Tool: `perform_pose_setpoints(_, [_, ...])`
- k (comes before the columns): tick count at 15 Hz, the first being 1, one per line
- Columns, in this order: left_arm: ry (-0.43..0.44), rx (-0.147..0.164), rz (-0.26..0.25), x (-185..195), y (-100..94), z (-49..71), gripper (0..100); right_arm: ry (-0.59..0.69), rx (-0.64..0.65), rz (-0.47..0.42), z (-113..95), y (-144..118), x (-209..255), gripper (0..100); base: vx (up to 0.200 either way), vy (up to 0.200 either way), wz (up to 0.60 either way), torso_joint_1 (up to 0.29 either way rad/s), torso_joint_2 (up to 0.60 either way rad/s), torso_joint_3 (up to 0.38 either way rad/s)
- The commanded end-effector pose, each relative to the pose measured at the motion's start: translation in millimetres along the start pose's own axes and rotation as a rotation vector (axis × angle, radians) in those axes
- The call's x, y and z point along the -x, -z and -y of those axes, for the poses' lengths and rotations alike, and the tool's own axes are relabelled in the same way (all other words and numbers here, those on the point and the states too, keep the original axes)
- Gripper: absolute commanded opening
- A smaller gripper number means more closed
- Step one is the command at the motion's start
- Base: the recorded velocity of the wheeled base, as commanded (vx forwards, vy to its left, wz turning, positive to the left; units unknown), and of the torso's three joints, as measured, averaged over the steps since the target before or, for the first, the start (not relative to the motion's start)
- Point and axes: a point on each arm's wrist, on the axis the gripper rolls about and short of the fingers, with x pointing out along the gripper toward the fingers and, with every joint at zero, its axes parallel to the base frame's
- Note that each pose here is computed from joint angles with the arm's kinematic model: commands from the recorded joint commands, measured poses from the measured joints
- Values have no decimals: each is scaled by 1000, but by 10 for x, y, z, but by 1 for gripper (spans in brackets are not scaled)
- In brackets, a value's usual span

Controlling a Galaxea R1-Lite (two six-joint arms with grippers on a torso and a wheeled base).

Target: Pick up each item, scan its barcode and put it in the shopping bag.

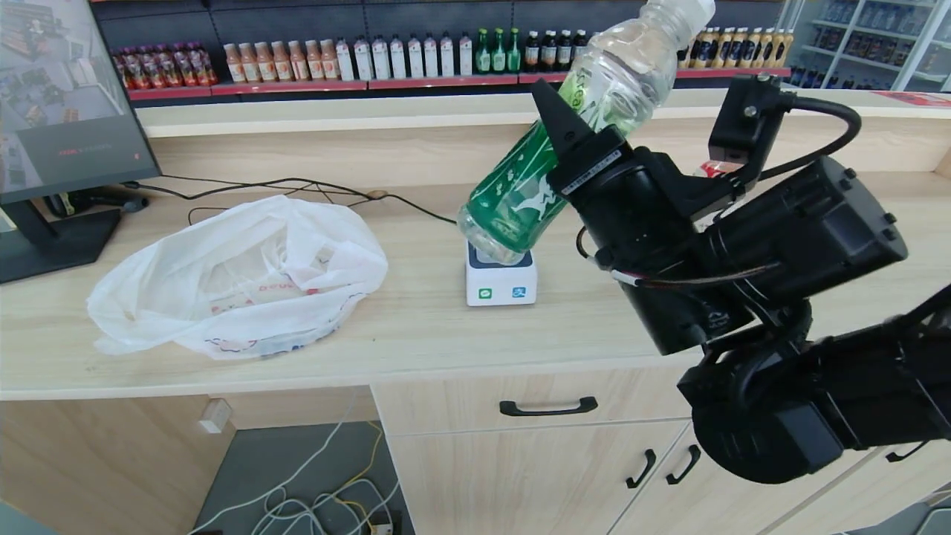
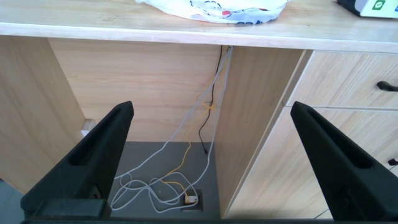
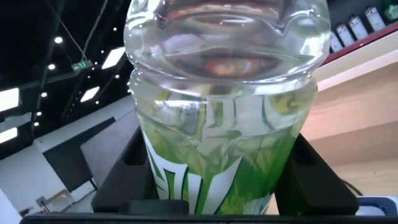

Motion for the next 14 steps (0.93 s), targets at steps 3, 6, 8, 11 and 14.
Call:
perform_pose_setpoints(3, [0,0,0,0,0,0,100,4,250,-102,21,-298,503,0,0,0,0,0,0,0])
perform_pose_setpoints(6, [0,0,0,0,0,0,100,-71,359,-121,14,-405,603,0,0,0,0,0,0,0])
perform_pose_setpoints(8, [0,0,0,0,0,0,100,-63,363,-101,37,-445,564,0,0,0,0,0,0,0])
perform_pose_setpoints(11, [0,0,0,0,0,0,100,-59,369,-82,34,-534,584,0,0,0,0,0,0,0])
perform_pose_setpoints(14, [-2,0,0,0,0,0,100,-52,381,-73,37,-618,639,0,0,0,0,0,0,0])
